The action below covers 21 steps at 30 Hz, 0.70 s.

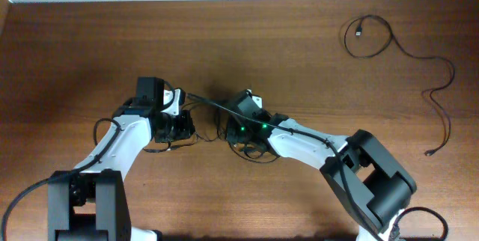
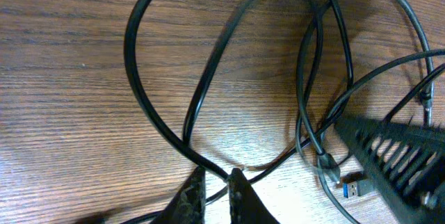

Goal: Untangle cables
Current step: 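Pull the left gripper left and right gripper right, stretching the cables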

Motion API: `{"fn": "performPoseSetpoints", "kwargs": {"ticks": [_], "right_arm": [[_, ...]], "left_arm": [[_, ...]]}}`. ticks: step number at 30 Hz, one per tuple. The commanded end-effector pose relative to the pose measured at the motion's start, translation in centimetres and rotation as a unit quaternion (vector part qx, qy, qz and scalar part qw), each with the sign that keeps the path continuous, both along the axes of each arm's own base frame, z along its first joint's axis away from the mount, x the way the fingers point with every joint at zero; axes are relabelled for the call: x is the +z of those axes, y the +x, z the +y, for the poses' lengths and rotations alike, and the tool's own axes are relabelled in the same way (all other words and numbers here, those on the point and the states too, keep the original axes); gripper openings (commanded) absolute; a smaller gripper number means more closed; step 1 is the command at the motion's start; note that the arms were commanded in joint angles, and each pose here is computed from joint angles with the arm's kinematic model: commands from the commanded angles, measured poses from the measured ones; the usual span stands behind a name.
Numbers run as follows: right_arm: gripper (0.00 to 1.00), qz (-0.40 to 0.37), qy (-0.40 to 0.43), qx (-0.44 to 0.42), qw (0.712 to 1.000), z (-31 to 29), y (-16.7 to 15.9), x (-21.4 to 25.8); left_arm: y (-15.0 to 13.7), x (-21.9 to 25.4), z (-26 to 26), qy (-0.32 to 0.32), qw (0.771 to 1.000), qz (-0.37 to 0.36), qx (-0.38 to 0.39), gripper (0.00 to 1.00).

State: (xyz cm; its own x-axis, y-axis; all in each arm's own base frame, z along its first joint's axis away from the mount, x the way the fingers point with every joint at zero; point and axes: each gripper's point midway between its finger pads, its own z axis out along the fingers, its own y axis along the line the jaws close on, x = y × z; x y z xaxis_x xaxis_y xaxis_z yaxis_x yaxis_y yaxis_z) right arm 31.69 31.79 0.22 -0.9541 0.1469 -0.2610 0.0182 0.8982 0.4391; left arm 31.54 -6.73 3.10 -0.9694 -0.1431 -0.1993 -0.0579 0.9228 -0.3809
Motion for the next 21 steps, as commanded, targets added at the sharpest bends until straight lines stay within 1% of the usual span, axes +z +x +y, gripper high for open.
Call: {"fn": "performPoseSetpoints", "kwargs": {"ticks": [1,2,3,4,8,10,11,12,13,14,15,17,21], "right_arm": [[0.04,-0.035,0.069,0.12,0.99,1.8,-1.7,6.4],[0.04,-0.056,0.087,0.146,0.984,1.9,-2.2,9.1],[0.04,-0.085,0.097,0.153,0.98,1.1,-2.4,12.3],[0.04,-0.098,0.107,0.149,0.978,0.5,-2.4,14.2],[0.04,-0.144,0.111,0.151,0.972,-3.4,-4.3,22.2],[0.04,-0.139,0.09,0.159,0.973,-5.2,-5.5,24.2],[0.04,-0.123,0.068,0.16,0.977,-6.5,-6.2,24.8],[0.04,-0.11,0.051,0.153,0.981,-7.4,-6.5,24.9],[0.04,-0.091,0.018,0.137,0.986,-9.4,-7.1,25.6],[0.04,-0.096,0.007,0.151,0.984,-10.0,-7.4,26.4],[0.04,-0.101,0.002,0.162,0.982,-10.2,-7.7,27.1],[0.04,-0.11,-0.007,0.154,0.982,-10.8,-7.8,28.5],[0.04,-0.134,-0.01,0.146,0.98,-11.5,-8.0,31.5]], "left_arm": [[-0.4,-0.3,-0.1,-0.004,1.0,0.004,-0.003,0.28],[-0.4,-0.3,-0.1,-0.004,1.0,0.004,-0.003,0.42],[-0.4,-0.3,-0.1,-0.004,1.0,0.004,-0.003,0.88],[-0.4,-0.3,-0.1,-0.004,1.0,0.004,-0.003,0.99],[-0.4,-0.3,-0.1,-0.004,1.0,0.004,-0.003,0.99],[-0.3,-0.3,-0.1,-0.004,1.0,0.004,-0.003,0.99],[-0.3,-0.3,-0.1,-0.004,1.0,0.003,-0.003,0.99],[-0.3,-0.3,-0.1,-0.004,1.0,0.003,-0.003,0.87],[-0.3,-0.4,0.2,0.004,1.0,0.004,-0.001,0.39],[-0.3,-0.4,0.2,0.005,1.0,0.004,-0.001,0.0],[-0.3,-0.4,0.2,0.005,1.0,0.004,-0.001,0.0],[-0.3,-0.3,0.2,0.002,1.0,0.003,0.0,0.0],[0.9,1.9,-0.2,-0.026,1.0,-0.017,0.001,0.0]]}}
